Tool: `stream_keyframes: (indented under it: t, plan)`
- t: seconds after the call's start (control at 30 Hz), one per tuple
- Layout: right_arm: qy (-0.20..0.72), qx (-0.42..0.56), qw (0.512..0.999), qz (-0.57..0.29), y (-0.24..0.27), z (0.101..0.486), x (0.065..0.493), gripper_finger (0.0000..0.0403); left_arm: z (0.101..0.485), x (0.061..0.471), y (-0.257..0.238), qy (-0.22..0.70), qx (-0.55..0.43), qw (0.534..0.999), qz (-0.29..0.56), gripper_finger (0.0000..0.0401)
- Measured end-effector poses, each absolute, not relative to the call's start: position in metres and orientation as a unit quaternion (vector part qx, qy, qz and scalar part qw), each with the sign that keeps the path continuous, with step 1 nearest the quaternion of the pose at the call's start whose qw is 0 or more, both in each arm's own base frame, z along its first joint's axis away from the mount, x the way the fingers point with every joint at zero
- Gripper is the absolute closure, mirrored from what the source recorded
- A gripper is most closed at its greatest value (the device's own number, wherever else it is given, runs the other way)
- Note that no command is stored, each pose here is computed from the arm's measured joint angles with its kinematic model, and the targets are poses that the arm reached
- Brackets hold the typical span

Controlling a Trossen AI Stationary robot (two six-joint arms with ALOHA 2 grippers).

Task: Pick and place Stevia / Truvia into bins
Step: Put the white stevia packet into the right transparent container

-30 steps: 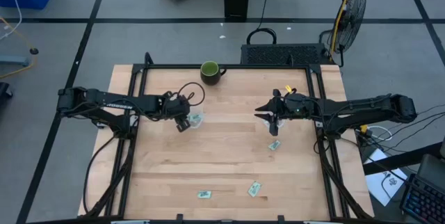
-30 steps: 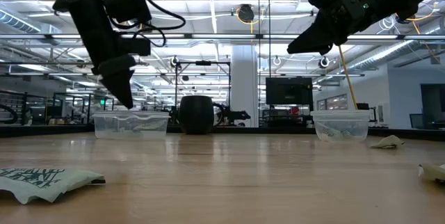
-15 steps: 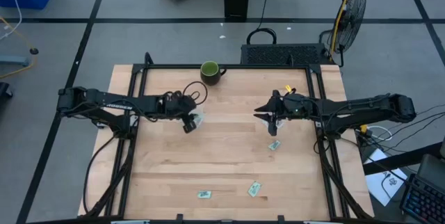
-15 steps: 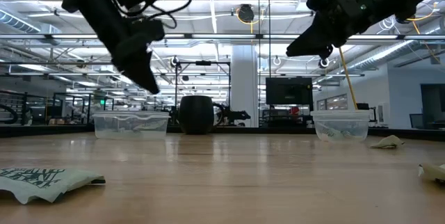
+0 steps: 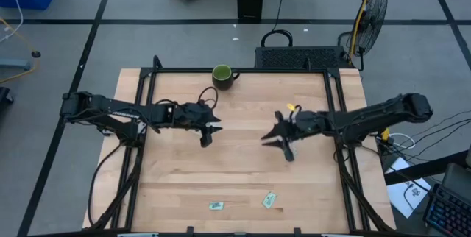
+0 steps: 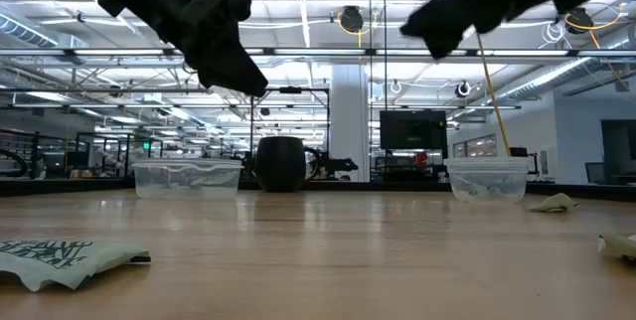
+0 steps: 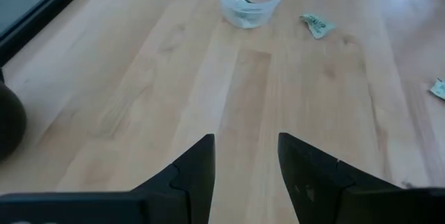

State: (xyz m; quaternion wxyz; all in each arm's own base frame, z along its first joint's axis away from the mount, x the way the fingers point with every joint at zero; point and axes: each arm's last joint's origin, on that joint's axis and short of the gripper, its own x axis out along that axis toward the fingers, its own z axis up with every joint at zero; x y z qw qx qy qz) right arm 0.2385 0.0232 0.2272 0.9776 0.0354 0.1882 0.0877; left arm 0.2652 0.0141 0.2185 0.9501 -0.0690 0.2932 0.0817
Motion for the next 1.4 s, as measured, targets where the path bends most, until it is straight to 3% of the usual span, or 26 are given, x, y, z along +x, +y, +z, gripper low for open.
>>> stream_keyframes:
  t: [0.2, 0.43, 0.6, 0.77, 0.97, 1.2, 1.4]
  plan:
    - [0.213, 0.013, 0.962, 0.168, 0.063, 0.248, 0.232, 0.0312, 0.219, 0.265, 0.014, 0.293, -0.067, 0.95, 0.081, 0.0238]
    - [0.314, -0.047, 0.924, 0.213, 0.084, 0.23, 0.214, 0.0312, 0.219, 0.265, 0.014, 0.293, -0.067, 0.95, 0.081, 0.0238]
    - [0.408, -0.014, 0.9, 0.154, 0.086, 0.216, 0.201, 0.0312, 0.219, 0.265, 0.015, 0.292, -0.063, 0.95, 0.093, 0.0238]
    - [0.425, -0.032, 0.896, 0.122, 0.088, 0.203, 0.193, 0.0312, 0.219, 0.265, 0.015, 0.291, -0.065, 0.95, 0.094, 0.0238]
    - [0.483, -0.023, 0.872, 0.071, 0.079, 0.162, 0.173, 0.0312, 0.219, 0.265, 0.015, 0.292, -0.061, 0.95, 0.093, 0.0238]
    - [0.464, -0.083, 0.881, 0.036, 0.073, 0.152, 0.17, 0.0312, 0.219, 0.265, 0.015, 0.293, -0.054, 0.95, 0.09, 0.0238]
    - [0.464, -0.072, 0.882, 0.03, 0.073, 0.151, 0.17, 0.0312, 0.219, 0.265, 0.015, 0.292, -0.054, 0.95, 0.09, 0.0238]
